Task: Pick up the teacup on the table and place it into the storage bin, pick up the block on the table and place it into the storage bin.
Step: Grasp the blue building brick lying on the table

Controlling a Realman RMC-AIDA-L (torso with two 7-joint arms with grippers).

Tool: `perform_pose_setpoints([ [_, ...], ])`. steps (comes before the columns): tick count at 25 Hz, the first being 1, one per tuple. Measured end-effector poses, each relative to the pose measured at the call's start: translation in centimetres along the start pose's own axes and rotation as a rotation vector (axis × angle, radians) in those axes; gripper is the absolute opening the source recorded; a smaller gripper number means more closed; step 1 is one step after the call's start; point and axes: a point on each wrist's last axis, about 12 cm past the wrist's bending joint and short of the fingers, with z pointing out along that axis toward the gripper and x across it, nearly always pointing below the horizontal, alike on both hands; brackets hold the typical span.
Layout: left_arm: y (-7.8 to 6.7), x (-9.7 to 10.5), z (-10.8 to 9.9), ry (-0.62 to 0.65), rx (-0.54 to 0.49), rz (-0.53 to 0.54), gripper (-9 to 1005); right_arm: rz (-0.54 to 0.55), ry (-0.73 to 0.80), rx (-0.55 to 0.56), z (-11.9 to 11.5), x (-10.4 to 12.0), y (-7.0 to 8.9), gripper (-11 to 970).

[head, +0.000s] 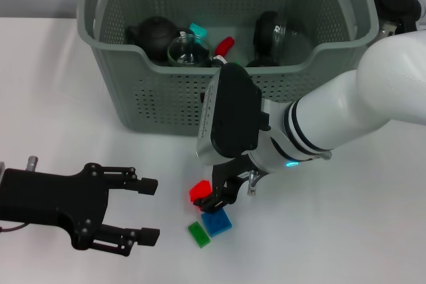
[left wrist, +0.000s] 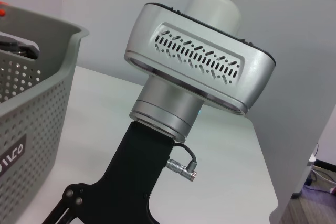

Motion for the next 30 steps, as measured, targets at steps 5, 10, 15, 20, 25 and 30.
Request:
perform_pose_setpoints([
  [5,0.0,0.0,0.0,0.0,0.002,-0.002,809,0.005,0.006,0.0,-0.1,0.2,-0.1,881],
  [10,-0.1,0.0,0.0,0.0,0.002,-0.002,809,0.011,0.018,-0.002,-0.3,0.3,-0.1,881],
  [15,0.0,0.0,0.0,0.0,0.001,-0.002,809,0.019,0.01,0.0,-1.2,0.3,-0.4,881],
  [20,0.0,0.1,0.0,0.0,-0.001,-0.003,809,0.017,0.003,0.008,-1.8,0.3,-0.4,880],
  [25,0.0,0.1,0.0,0.0,-0.002,-0.003,809,0.011,0.0,0.007,-1.8,0.2,-0.3,880],
  [30,0.0,0.0,0.0,0.0,-0.002,0.001,809,0.004,0.005,0.006,-1.4,0.2,0.0,880],
])
